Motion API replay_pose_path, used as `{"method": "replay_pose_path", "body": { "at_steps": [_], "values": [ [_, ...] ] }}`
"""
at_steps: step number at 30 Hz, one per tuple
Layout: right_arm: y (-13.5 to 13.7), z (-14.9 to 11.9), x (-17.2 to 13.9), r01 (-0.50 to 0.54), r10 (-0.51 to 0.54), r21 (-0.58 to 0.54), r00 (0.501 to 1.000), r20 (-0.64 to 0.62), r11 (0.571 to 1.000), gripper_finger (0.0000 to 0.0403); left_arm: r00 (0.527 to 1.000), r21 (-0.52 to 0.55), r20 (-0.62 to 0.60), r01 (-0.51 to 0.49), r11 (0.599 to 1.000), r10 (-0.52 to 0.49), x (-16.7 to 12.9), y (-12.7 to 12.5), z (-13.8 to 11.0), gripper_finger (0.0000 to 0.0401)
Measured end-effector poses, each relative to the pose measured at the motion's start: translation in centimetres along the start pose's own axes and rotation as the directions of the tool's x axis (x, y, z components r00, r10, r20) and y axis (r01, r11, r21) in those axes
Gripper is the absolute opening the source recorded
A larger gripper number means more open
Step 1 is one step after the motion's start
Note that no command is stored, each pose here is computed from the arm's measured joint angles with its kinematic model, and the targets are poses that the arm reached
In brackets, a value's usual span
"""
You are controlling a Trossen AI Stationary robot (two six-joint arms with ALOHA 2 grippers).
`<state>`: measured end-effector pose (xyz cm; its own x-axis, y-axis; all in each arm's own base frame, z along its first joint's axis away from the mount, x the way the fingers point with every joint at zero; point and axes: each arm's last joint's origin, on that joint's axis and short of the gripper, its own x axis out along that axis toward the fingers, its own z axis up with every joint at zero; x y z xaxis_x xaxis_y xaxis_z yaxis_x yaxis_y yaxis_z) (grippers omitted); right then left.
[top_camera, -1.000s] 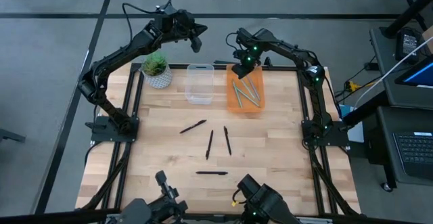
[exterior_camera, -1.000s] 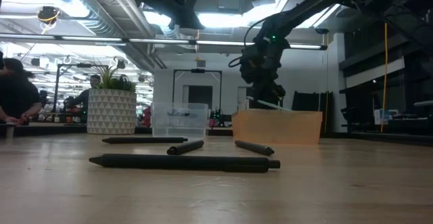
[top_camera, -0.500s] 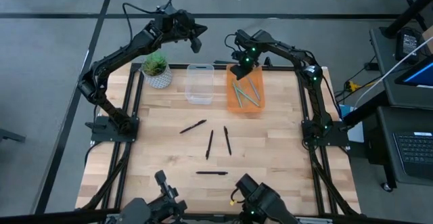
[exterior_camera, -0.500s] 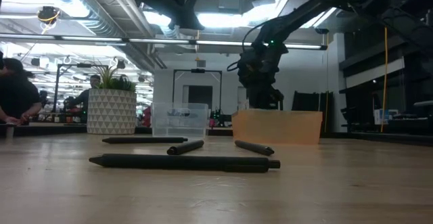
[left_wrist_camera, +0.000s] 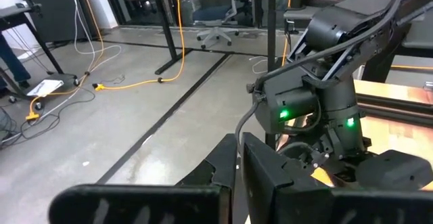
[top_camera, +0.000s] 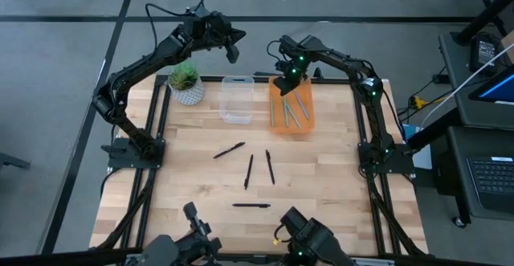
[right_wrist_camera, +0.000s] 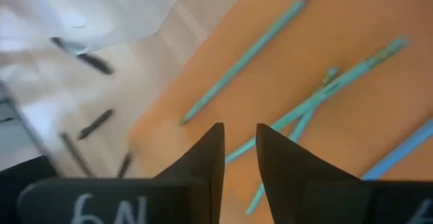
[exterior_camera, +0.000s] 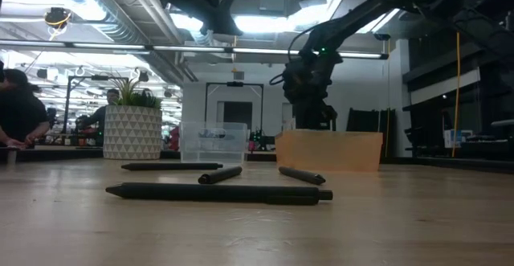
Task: Sort pens & pencils
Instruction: Put the black pen into the transparent bin
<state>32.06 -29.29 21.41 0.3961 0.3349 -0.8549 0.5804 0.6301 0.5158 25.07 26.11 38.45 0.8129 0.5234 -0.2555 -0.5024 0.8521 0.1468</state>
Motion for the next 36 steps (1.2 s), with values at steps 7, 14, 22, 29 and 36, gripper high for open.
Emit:
{"method": "replay_pose_path", "body": {
  "at_steps": [7,14,22,29,36],
  "values": [
    [3.0,-1.7,-3.0,-0.052,0.052,-0.003,0.999,0.008,0.999,0.0078,0.998,-0.016,-0.062,-0.007,1.000,0.006,-0.2,0.6,-0.7,0.0016],
    [9.2,-5.0,-6.4,-0.042,0.050,-0.118,0.997,0.062,0.992,0.0019,0.985,-0.049,-0.170,0.001,0.999,-0.010,-0.6,0.6,-1.8,0.0016],
    [17.2,-8.7,-4.7,-0.060,0.060,-0.254,0.998,-0.005,0.965,0.0026,0.951,-0.059,-0.290,0.091,0.994,-0.105,-3.3,-2.2,-1.3,0.0016],
    [20.8,-11.7,-0.7,0.083,-0.116,-0.332,0.990,-0.080,0.940,0.0048,0.895,-0.154,-0.394,0.161,0.975,-0.210,-6.4,-5.8,-0.9,0.0016],
    [22.3,-14.5,2.3,0.258,-0.317,-0.372,0.942,-0.107,0.892,0.0045,0.800,-0.142,-0.562,0.154,0.978,-0.208,-7.3,-11.5,-1.6,0.0016]
  ]
}}
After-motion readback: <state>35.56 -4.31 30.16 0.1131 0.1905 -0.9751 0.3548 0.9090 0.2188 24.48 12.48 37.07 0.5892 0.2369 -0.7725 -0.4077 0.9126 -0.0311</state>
